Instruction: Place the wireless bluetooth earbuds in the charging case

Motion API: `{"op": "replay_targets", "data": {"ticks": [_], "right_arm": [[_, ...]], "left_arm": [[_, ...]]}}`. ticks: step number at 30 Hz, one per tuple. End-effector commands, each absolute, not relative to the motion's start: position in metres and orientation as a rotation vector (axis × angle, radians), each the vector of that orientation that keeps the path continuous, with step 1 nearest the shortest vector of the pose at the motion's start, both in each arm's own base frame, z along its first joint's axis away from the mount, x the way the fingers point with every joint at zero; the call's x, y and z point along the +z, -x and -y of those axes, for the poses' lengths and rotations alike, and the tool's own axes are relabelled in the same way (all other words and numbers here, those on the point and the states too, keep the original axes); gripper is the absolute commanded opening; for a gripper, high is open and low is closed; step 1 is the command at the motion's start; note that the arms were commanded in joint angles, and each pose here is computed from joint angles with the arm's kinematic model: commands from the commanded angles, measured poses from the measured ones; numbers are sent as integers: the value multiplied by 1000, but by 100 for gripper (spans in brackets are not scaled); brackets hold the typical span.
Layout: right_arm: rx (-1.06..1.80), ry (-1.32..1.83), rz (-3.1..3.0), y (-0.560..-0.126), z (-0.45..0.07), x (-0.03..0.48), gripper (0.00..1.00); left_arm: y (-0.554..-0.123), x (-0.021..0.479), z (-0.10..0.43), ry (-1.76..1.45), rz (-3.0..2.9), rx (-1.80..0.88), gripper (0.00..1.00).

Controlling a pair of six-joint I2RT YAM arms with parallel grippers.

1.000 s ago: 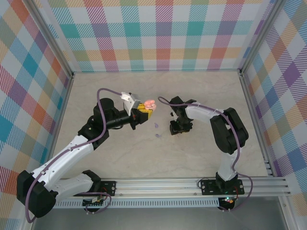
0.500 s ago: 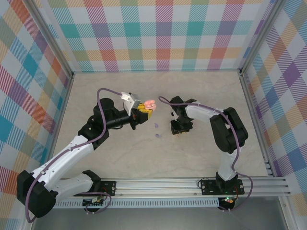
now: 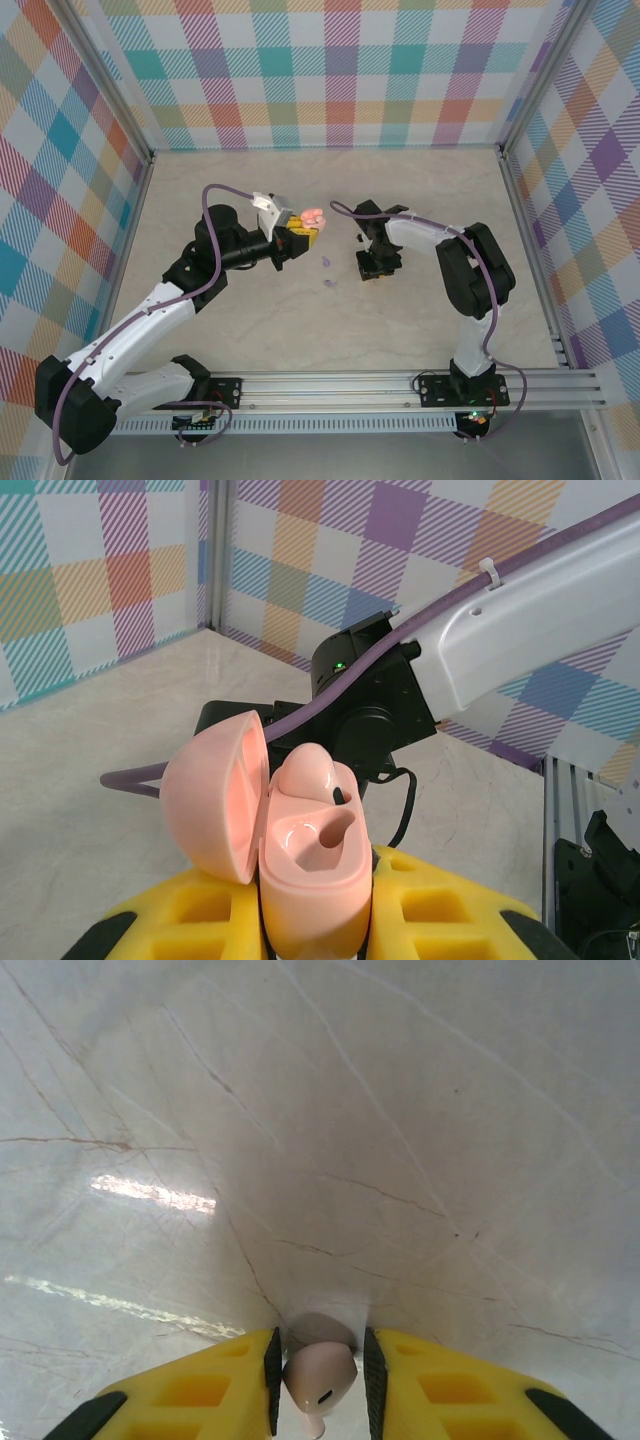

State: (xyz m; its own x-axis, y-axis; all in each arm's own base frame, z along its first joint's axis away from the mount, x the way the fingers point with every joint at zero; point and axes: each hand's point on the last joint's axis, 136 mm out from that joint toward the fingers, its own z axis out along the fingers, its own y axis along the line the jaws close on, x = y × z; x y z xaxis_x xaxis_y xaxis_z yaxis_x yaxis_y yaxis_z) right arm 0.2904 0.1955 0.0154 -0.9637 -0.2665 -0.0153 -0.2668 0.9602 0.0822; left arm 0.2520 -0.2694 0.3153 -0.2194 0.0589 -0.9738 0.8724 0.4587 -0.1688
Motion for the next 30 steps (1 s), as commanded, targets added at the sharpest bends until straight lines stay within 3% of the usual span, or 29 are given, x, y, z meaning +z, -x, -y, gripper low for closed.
{"op": "replay_targets", "data": {"ticks": [1, 10, 25, 30], "right_arm": [[162, 419, -3158, -280, -202, 8, 31], [214, 374, -3107, -287, -205, 18, 30], [228, 27, -3031, -310, -185, 27, 29], [213, 52, -3051, -306, -182, 25, 33]], "left_arm": [[-248, 320, 272, -831, -1605, -955, 17], [-248, 319, 272, -832, -1611, -954, 17], [-249, 314, 272, -827, -1626, -951, 17], [-249, 314, 271, -825, -1628, -950, 17]]}}
